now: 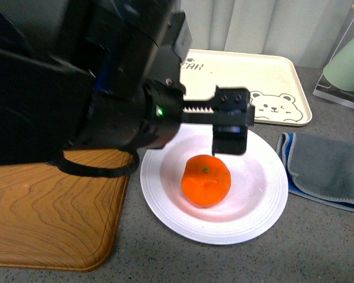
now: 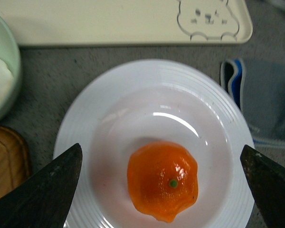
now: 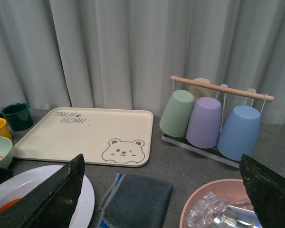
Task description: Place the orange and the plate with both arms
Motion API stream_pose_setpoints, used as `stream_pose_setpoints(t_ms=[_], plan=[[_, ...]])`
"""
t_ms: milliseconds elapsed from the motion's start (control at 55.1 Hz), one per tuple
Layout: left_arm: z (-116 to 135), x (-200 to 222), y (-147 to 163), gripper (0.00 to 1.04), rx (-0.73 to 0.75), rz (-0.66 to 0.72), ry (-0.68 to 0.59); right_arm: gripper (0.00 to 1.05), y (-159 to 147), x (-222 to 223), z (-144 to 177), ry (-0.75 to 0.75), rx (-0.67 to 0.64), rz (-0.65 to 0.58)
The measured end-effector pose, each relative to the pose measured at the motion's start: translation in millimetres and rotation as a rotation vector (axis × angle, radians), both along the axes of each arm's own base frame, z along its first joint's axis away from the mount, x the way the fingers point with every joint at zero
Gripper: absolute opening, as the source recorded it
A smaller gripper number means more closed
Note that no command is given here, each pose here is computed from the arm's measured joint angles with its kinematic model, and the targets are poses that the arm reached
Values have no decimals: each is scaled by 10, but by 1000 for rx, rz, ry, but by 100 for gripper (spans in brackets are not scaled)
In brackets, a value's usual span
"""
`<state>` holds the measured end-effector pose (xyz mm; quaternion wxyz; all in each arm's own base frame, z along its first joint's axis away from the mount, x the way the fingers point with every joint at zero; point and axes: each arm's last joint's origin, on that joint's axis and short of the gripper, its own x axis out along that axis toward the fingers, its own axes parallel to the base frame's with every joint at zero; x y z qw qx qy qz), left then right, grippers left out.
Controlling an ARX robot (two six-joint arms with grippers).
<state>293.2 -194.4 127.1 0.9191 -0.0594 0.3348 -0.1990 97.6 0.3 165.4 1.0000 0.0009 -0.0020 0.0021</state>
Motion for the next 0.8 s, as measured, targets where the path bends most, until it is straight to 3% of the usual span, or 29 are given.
stream_pose_setpoints(t_ms=[54,91,182,327,599,799], plan=[[17,5,16,95,33,45,-93,95,0,0,0,0,0,0],[-1,0,76,88,72,154,-270,95,0,0,0,0,0,0],[-78,-180,350,74,130,318,-490,95,1,0,0,0,0,3],[122,-435,831,50,89,417,-664,95,-1,0,0,0,0,-2],[196,-868,1363,4,115,412,-664,95,0,0,0,0,0,1],[332,-1130,1605,4,120,402,-667,95,0,0,0,0,0,0]])
